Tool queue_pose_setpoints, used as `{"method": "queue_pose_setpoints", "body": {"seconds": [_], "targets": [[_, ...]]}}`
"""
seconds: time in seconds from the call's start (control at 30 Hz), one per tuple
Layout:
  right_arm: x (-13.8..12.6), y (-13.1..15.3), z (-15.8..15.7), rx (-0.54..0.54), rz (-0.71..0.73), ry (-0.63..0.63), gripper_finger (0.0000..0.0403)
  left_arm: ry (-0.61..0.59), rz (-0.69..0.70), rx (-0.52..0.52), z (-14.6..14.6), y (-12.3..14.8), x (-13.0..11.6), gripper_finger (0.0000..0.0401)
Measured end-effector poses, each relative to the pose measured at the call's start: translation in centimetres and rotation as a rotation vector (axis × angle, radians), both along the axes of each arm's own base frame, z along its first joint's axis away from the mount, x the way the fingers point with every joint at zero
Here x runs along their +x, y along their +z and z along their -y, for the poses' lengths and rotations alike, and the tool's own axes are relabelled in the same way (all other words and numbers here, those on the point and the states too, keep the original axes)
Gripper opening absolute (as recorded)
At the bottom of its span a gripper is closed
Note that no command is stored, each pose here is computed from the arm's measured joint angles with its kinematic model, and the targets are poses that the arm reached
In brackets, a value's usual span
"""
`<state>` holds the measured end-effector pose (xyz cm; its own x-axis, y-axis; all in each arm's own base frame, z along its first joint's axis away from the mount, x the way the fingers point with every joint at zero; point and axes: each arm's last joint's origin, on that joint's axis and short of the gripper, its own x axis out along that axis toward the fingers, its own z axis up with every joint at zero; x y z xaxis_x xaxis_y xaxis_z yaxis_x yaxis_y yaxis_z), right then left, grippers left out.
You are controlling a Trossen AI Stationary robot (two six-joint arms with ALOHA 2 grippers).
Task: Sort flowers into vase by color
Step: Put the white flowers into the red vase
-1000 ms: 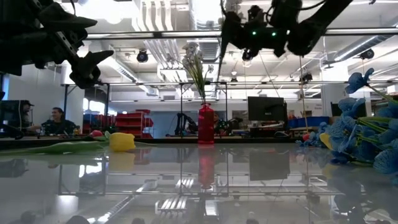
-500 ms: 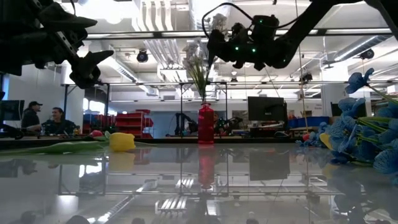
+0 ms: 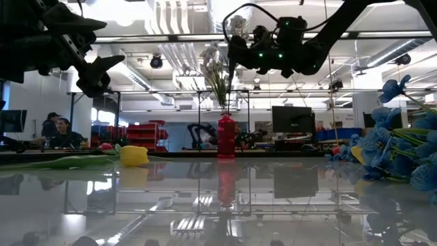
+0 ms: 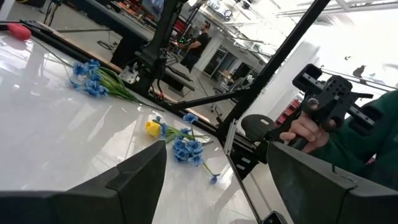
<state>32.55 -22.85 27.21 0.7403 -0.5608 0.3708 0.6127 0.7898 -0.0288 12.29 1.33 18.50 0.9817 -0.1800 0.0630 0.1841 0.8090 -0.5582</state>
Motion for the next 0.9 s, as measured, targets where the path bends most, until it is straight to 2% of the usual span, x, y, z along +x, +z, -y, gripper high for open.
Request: {"method": "queue_pose_setpoints", "body": {"seconds": [0.27, 0.47, 0.6, 0.9], "targets": [[0.7, -1.8, 0.1, 0.076, -0.107, 0.028, 0.0013, 0.000, 0.000, 0.000, 0.0, 0.0, 0.0, 0.0269], [1.0, -2.7, 0.1, 0.075, -0.169, 0.066, 0.0024, -0.001, 0.000, 0.000, 0.0, 0.0, 0.0, 0.0269], [1.1, -3.2, 0.2, 0.102, -0.230, 0.070, 0.0067, 0.000, 0.000, 0.000, 0.0, 0.0, 0.0, 0.0269], [0.1, -3.1, -1.0, 0.294, -0.439, 0.139, 0.0175, 0.000, 0.000, 0.000, 0.0, 0.0, 0.0, 0.0269]]}}
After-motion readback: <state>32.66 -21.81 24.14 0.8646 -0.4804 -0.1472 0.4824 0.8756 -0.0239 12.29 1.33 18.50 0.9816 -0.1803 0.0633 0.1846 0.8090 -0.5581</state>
